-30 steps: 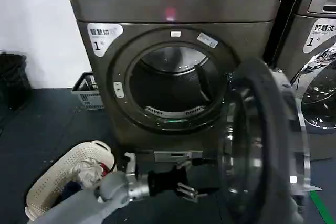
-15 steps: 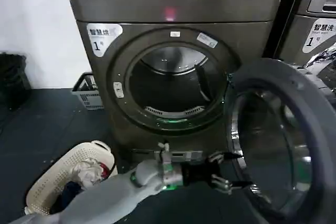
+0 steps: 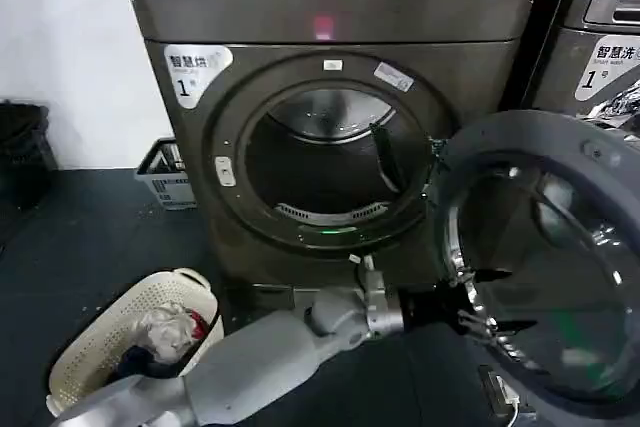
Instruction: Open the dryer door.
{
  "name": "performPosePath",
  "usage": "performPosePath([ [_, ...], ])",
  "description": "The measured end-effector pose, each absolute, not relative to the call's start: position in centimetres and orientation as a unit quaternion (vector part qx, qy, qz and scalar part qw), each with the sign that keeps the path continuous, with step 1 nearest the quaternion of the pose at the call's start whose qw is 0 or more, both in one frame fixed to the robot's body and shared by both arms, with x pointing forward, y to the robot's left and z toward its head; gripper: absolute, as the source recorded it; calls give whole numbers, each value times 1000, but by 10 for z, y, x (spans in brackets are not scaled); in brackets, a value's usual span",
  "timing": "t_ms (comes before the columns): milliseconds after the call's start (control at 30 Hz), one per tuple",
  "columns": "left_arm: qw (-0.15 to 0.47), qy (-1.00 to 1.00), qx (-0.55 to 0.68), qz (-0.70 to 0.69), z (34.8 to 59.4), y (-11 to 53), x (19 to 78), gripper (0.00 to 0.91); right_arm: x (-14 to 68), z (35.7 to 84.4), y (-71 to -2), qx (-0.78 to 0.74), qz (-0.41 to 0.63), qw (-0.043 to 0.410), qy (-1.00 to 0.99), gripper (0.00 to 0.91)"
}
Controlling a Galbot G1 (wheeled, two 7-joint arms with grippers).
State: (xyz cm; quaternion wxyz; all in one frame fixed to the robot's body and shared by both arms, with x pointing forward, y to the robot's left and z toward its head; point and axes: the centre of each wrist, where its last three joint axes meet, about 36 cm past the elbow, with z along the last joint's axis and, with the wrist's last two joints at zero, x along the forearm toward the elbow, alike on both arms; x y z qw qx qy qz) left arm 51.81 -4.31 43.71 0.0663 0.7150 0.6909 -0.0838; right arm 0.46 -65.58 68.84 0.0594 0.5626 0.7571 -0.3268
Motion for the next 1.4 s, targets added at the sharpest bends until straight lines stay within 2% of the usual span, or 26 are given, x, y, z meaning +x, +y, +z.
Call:
performPosePath([
  [400,90,712,690,-96,458,-85,534,907,0,688,-653,565,-321,73,757,907],
  [800,126,755,637,-87,471,-87,543,907,8,688,-649,553,-327,76,762,907],
  [1167,165,780,600,-69,467,-76,544,907,15,687,-647,546,-328,77,767,907],
  [1400,173,780,599,-62,462,-40,533,907,21,690,-647,542,-330,85,768,907],
])
